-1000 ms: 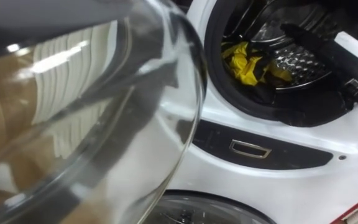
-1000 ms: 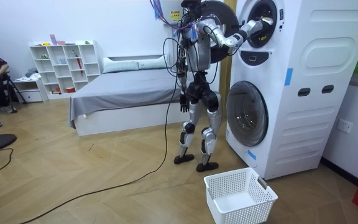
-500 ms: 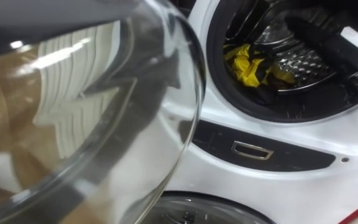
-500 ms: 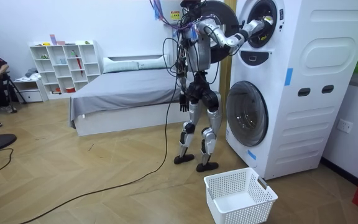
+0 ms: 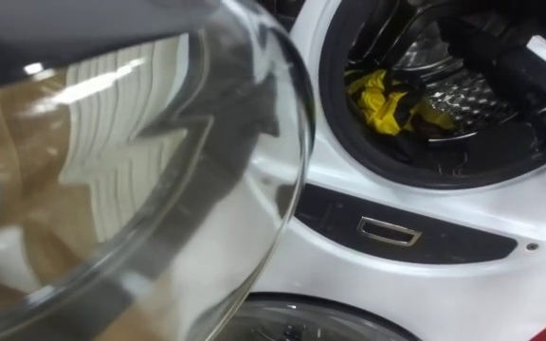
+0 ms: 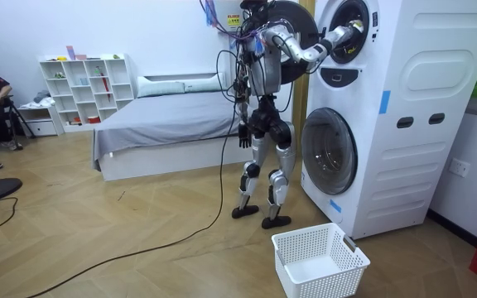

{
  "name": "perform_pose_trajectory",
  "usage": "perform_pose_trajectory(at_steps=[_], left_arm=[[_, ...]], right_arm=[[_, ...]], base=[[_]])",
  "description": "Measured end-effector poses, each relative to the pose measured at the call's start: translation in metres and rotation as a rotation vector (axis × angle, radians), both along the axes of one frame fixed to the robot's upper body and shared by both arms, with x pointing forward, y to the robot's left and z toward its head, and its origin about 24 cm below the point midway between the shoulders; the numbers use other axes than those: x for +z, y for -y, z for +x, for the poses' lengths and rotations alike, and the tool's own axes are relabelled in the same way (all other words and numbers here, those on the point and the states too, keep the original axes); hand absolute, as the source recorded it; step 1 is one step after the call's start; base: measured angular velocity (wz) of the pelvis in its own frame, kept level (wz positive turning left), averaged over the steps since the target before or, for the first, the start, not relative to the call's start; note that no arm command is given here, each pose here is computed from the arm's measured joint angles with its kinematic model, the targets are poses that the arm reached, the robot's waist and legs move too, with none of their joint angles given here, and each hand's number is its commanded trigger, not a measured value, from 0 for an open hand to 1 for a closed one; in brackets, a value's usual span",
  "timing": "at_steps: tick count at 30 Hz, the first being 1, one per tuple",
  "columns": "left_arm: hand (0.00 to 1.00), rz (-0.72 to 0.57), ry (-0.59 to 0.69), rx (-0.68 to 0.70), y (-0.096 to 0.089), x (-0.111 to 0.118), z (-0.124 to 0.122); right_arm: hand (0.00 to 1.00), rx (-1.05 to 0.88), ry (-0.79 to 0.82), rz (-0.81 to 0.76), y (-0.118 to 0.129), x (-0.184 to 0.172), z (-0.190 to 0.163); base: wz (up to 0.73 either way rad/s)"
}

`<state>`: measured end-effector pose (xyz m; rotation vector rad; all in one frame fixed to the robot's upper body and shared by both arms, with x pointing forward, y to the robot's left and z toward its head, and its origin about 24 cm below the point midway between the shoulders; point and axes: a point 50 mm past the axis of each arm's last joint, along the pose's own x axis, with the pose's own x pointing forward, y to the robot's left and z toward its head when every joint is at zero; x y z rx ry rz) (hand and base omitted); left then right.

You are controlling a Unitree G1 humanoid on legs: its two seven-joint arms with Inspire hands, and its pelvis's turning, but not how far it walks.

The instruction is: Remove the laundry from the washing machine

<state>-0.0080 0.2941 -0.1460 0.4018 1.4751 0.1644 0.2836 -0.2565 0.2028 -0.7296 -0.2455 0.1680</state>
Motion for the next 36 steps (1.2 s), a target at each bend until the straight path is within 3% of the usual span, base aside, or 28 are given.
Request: perform_pose_trajectory(at_steps=[21, 28, 36], left_arm=[[0.00, -0.004, -0.021, -0.010, 0.002, -0.001, -0.003], [0.00, -0.003, -0.016, -0.017, 0.002, -0.001, 0.003], [0.00, -0.008, -0.030, -0.010, 0.002, -0.001, 0.003]], right_arm=[[0.00, -0.073, -0.015, 0.100, 0.016, -0.012, 0.014], [0.00, -0.146, -0.127, 0.163, 0.026, -0.029, 0.044], [0.00, -0.231, -0.140, 0.195, 0.035, -0.040, 0.048]], base=[[0.03], [0.05], [0.10]])
